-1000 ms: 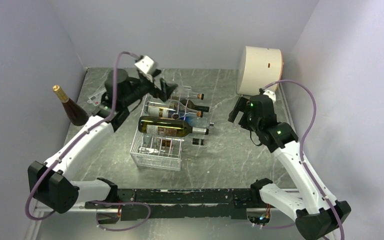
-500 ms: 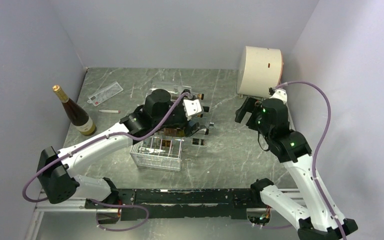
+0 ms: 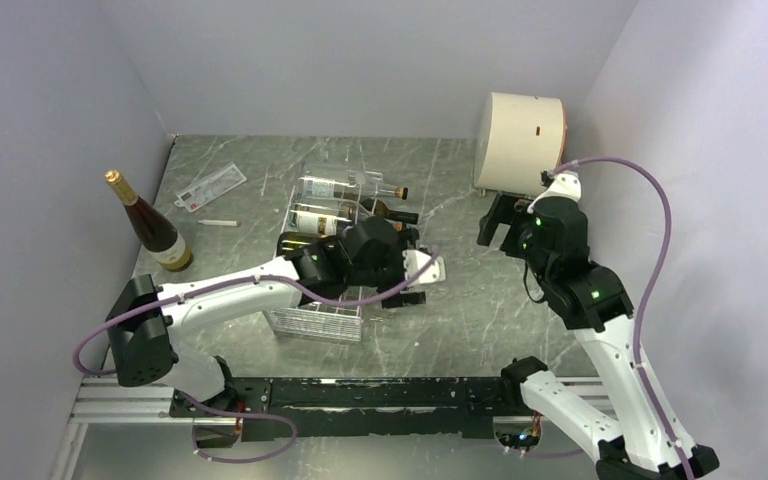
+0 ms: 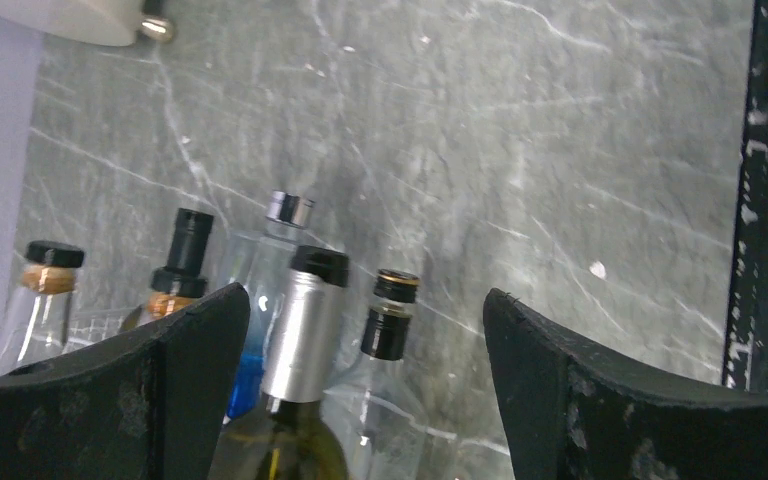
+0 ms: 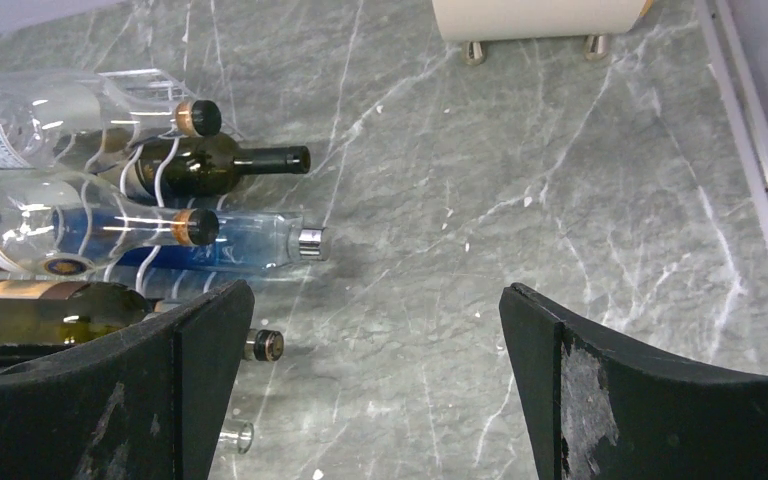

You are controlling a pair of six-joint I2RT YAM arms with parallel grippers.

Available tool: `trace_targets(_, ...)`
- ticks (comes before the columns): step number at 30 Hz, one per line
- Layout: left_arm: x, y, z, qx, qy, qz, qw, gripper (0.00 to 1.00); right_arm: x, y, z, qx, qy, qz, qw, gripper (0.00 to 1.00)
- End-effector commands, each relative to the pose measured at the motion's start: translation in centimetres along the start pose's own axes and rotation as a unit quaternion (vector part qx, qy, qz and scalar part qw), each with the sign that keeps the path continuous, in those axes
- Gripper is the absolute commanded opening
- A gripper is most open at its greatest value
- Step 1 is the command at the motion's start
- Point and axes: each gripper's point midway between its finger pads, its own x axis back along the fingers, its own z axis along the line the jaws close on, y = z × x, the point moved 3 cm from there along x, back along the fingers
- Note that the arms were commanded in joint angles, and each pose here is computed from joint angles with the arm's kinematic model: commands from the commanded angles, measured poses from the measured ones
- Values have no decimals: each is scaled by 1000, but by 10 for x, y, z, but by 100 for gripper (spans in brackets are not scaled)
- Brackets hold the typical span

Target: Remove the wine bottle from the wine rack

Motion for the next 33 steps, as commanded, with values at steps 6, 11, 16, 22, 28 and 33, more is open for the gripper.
trace_targets(6, -20, -17, 6, -47, 14, 114, 992, 89, 40, 12, -19, 31, 4, -66, 997, 100)
trace_targets(11, -38, -35, 18, -75, 40, 159, 984, 87, 48, 8, -24, 33, 12, -81, 996, 100)
trace_targets(16, -47, -43, 23, -67, 42, 186, 979, 79, 61, 11, -30, 31, 11, -105, 994, 100)
trace_targets(22, -54, -59, 31, -87, 52, 228, 968, 70, 71, 13, -32, 21, 28, -143, 989, 100)
trace_targets(28, -49, -68, 42, -75, 74, 229, 968, 68, 79, 14, -36, 20, 27, -153, 988, 100)
trace_targets(33, -45, -71, 43, -73, 78, 231, 967, 65, 77, 12, -38, 18, 19, -151, 988, 100)
